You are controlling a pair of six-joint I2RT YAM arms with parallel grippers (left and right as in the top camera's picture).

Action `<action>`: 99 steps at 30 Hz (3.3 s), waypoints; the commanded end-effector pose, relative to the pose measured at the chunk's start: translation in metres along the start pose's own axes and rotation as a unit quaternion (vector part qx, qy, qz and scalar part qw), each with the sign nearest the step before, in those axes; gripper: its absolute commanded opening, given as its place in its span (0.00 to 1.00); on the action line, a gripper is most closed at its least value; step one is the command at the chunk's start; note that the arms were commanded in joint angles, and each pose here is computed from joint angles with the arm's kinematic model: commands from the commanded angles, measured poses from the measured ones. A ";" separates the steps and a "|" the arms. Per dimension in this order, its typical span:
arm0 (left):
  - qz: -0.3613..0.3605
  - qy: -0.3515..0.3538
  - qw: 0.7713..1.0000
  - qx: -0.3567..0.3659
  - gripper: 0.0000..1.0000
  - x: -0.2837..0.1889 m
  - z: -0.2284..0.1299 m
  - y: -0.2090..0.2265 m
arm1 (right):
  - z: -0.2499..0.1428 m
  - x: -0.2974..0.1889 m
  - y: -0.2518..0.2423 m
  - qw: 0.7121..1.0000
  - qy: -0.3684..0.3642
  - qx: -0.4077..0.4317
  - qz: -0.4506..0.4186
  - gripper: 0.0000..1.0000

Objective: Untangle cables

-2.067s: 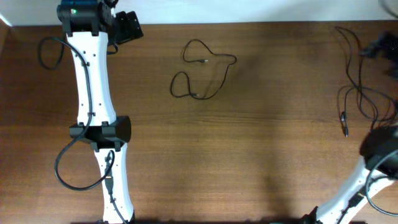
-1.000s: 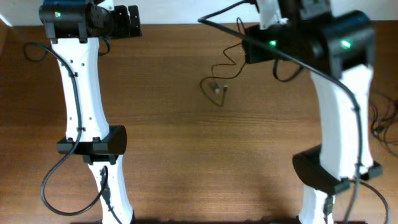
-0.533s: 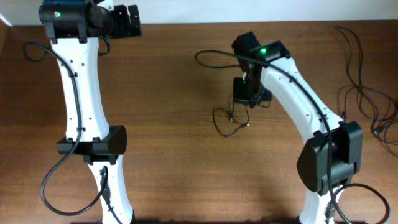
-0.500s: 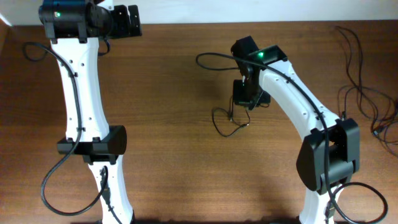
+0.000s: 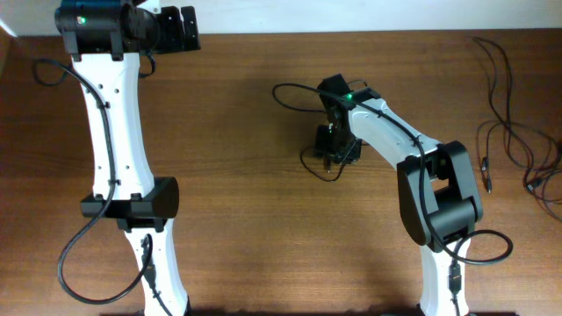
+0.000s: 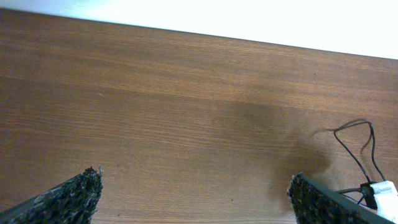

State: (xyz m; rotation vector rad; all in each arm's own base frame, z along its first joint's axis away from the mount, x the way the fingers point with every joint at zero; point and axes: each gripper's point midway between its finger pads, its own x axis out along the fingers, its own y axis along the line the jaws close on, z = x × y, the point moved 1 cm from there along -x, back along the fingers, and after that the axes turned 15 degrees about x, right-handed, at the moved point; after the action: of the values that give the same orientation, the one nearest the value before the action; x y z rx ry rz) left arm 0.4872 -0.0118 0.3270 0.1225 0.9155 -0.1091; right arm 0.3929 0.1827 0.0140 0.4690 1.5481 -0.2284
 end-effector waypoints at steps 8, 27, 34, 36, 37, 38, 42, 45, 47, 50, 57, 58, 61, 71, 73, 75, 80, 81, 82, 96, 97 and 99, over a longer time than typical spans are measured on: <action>0.001 0.001 1.000 0.006 0.99 -0.001 -0.001 0.000 | -0.018 -0.117 -0.027 0.994 0.041 -0.094 -0.033 0.04; 0.001 0.004 1.000 0.006 0.99 0.000 -0.002 0.000 | 0.064 -0.001 -0.035 0.991 -0.035 0.111 -0.068 0.73; 0.001 0.004 1.000 0.006 0.99 0.000 -0.002 0.000 | 0.058 0.002 -0.035 0.991 -0.022 0.112 -0.067 0.60; -0.005 0.006 1.000 0.006 0.99 0.002 -0.002 -0.002 | 0.058 0.002 -0.035 0.991 -0.023 0.110 -0.067 0.59; -0.006 0.011 1.000 0.006 0.99 0.005 -0.004 -0.002 | 0.058 0.002 -0.035 0.991 -0.023 0.110 -0.067 0.58; -0.007 0.018 1.000 0.005 0.99 0.009 -0.006 -0.002 | 0.058 0.002 -0.035 0.991 -0.023 0.110 -0.067 0.54; -0.014 0.063 0.998 0.004 0.99 0.045 -0.021 -0.003 | 0.058 0.002 -0.035 0.991 -0.023 0.110 -0.067 0.39; -0.014 0.063 0.998 0.004 0.99 0.045 -0.022 -0.003 | 0.059 0.003 -0.035 0.992 -0.023 0.107 -0.065 0.06; -0.013 0.062 0.998 0.004 0.99 0.045 -0.021 -0.003 | 0.067 -0.010 -0.018 0.999 -0.020 0.010 -0.024 0.04; -0.013 0.059 0.998 0.004 0.99 0.045 -0.020 -0.003 | 0.102 -0.092 0.000 0.993 -0.086 -0.081 0.021 0.04; -0.014 0.060 0.998 0.004 0.99 0.045 -0.020 -0.003 | 0.054 -0.182 -0.019 0.991 0.000 -0.126 0.043 0.04; -0.013 0.062 0.998 0.004 0.99 0.045 -0.021 -0.003 | 0.033 -0.152 -0.021 0.990 0.052 -0.132 0.013 0.04; -0.013 0.060 0.998 0.004 0.99 0.045 -0.020 -0.003 | 0.011 -0.081 -0.003 0.982 0.075 -0.172 -0.001 0.29; -0.013 0.061 0.998 0.004 0.99 0.045 -0.021 -0.003 | 0.089 -0.022 -0.013 0.987 -0.118 -0.068 -0.082 0.70; -0.013 0.061 0.998 0.004 0.99 0.045 -0.021 -0.003 | 0.090 -0.016 -0.013 0.987 -0.117 -0.069 -0.083 0.70; -0.014 0.061 0.998 0.004 0.99 0.045 -0.021 -0.003 | 0.092 -0.012 -0.012 0.987 -0.119 -0.068 -0.081 0.69; -0.013 0.061 0.998 0.004 0.99 0.045 -0.020 -0.003 | 0.096 0.001 -0.011 0.989 -0.113 -0.061 -0.072 0.56; -0.013 0.059 0.998 0.004 0.99 0.045 -0.020 -0.003 | 0.101 0.000 -0.023 0.988 -0.114 -0.052 -0.086 0.56; -0.013 0.057 0.998 0.004 0.99 0.045 -0.019 -0.003 | 0.105 0.000 -0.039 0.989 -0.105 -0.038 -0.097 0.56; -0.045 0.070 0.997 0.001 0.99 0.044 -0.025 -0.013 | 0.098 -0.384 -0.114 0.948 -0.260 -0.009 0.184 0.04; -0.045 0.070 0.997 0.001 0.99 0.044 -0.025 -0.013 | 0.098 -0.409 -0.165 0.938 -0.299 0.075 0.161 0.04; -0.052 0.071 0.996 0.000 0.99 0.044 -0.026 -0.016 | 0.103 -0.420 -0.263 0.918 -0.316 0.203 0.129 0.04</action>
State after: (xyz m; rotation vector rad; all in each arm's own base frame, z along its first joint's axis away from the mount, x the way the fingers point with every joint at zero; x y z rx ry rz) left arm 0.4915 -0.0209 0.2766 0.0871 1.0620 -0.1691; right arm 0.3881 -0.1058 0.3847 0.7468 0.8436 -0.2927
